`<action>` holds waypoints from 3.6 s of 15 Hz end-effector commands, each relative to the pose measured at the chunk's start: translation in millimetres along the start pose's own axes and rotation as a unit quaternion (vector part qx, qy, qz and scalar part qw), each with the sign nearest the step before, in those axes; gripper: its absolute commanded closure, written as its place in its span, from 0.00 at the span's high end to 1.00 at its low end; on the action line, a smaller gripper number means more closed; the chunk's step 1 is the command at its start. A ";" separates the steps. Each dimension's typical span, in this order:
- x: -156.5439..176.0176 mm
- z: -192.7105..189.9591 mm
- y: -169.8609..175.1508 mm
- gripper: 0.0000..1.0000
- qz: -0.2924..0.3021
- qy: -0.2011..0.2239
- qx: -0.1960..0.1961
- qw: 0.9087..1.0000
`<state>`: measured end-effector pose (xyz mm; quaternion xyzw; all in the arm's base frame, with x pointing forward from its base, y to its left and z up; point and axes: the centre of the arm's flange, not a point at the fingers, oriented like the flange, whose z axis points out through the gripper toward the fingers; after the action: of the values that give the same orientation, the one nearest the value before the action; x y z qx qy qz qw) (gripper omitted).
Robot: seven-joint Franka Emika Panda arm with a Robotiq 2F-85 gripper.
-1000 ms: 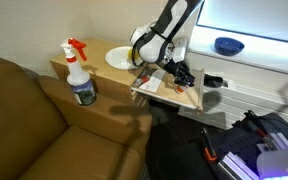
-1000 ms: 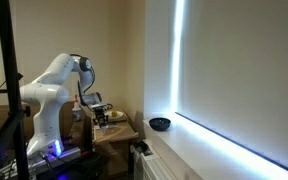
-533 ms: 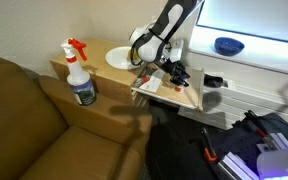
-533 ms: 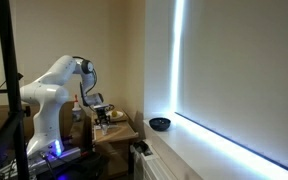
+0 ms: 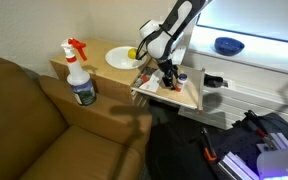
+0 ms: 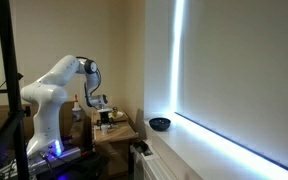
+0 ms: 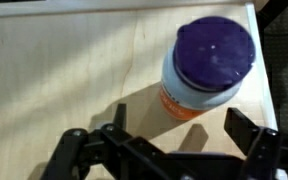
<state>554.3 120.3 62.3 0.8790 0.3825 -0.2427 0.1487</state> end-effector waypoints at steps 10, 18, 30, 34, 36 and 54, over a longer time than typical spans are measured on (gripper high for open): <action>-66.3 12.7 11.5 1.00 0.060 0.188 0.050 0.979; -117.4 -17.5 -3.6 1.00 0.091 0.274 0.039 0.957; -141.5 -40.6 -23.3 1.00 0.129 0.283 0.057 0.949; -156.3 -37.2 -13.4 1.00 0.173 0.283 0.051 0.942; -149.6 -35.0 -10.7 1.00 0.165 0.277 0.059 0.945; -130.2 0.6 -15.5 1.00 0.183 0.253 0.079 0.947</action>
<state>489.6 58.4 111.6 0.9739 0.2270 -0.0085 0.0041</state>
